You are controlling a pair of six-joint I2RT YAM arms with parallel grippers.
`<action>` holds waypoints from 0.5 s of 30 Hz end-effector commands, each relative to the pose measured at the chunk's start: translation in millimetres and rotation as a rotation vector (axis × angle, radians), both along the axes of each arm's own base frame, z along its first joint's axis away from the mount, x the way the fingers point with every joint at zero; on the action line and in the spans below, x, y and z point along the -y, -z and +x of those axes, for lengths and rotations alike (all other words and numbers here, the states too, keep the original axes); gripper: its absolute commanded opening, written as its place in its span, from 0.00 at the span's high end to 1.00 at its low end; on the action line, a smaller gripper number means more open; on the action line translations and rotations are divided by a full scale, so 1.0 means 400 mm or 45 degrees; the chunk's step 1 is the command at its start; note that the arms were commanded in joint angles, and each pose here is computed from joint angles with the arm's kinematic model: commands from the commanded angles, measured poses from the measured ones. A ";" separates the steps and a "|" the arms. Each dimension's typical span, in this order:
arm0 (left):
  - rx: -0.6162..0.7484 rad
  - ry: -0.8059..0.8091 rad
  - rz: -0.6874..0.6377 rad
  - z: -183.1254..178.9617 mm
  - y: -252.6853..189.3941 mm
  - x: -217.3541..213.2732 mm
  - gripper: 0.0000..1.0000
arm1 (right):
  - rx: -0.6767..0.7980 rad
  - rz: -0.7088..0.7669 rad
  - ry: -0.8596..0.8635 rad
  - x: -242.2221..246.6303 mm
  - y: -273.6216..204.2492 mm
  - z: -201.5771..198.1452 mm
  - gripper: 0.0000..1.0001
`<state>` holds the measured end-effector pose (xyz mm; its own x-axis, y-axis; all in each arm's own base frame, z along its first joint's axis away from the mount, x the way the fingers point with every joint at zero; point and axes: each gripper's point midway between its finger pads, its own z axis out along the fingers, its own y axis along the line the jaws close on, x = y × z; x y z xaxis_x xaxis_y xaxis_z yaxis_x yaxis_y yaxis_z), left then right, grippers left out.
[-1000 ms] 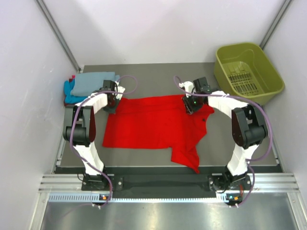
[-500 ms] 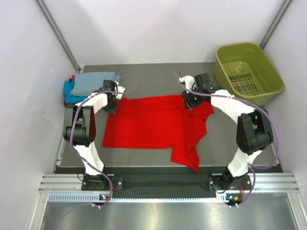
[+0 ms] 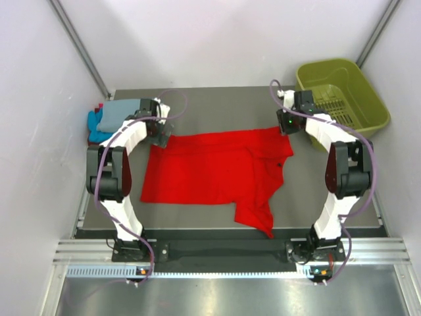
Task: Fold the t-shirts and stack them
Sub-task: Fold the tshirt
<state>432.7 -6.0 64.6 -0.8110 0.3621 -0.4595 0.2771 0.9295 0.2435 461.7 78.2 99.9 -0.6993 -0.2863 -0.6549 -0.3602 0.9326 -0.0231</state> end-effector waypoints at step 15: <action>-0.006 0.085 -0.141 -0.018 -0.098 0.131 0.01 | -0.071 0.002 0.098 0.075 0.086 0.008 0.60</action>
<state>428.4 -66.3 88.2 -0.7730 0.3921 -0.4987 0.3822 0.9153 0.1273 459.8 49.1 60.4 -0.7708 -0.2429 -0.5890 -0.2954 0.9553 -0.0073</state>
